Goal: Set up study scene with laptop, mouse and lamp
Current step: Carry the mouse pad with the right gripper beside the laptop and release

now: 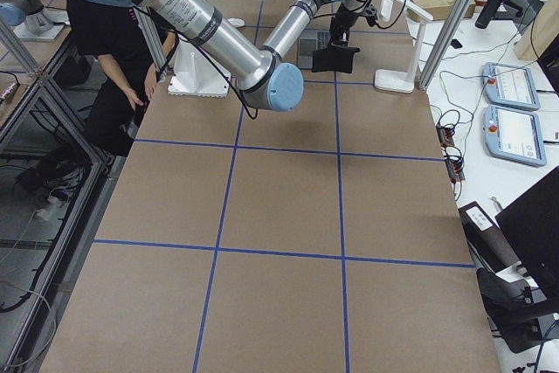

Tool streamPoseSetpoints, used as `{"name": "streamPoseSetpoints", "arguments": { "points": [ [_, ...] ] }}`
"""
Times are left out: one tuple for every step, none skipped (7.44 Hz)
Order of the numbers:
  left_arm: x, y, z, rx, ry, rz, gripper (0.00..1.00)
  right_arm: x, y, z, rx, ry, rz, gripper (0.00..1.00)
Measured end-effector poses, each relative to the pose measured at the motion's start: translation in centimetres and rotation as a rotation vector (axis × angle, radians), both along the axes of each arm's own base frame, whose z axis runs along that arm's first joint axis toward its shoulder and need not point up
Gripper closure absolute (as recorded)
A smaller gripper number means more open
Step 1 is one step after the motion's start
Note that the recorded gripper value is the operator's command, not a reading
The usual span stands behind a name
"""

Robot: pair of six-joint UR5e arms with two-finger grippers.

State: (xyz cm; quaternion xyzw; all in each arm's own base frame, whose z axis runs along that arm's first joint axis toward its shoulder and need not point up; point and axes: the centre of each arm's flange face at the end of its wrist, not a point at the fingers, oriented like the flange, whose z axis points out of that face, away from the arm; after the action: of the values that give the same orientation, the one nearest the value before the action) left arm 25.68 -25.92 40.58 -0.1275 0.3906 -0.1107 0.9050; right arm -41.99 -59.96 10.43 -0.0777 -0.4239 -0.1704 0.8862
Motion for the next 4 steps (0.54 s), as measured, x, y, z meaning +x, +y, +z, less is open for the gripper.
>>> {"name": "streamPoseSetpoints", "arguments": {
  "points": [
    [0.0,0.0,0.1,-0.001,-0.001,0.0,0.05,-1.0,0.1,-0.2,-0.002,0.006,-0.014,0.88],
    [0.1,0.0,0.2,-0.002,-0.002,0.0,0.05,-1.4,0.4,-0.3,-0.005,0.013,-0.022,0.88],
    [0.1,-0.1,0.3,-0.002,-0.002,0.0,0.05,-1.1,1.0,-0.9,-0.013,0.024,-0.024,0.88],
    [0.2,-0.1,0.4,-0.001,0.0,0.0,0.05,-0.3,2.0,-1.9,-0.02,0.033,-0.026,0.82]
  ]
}}
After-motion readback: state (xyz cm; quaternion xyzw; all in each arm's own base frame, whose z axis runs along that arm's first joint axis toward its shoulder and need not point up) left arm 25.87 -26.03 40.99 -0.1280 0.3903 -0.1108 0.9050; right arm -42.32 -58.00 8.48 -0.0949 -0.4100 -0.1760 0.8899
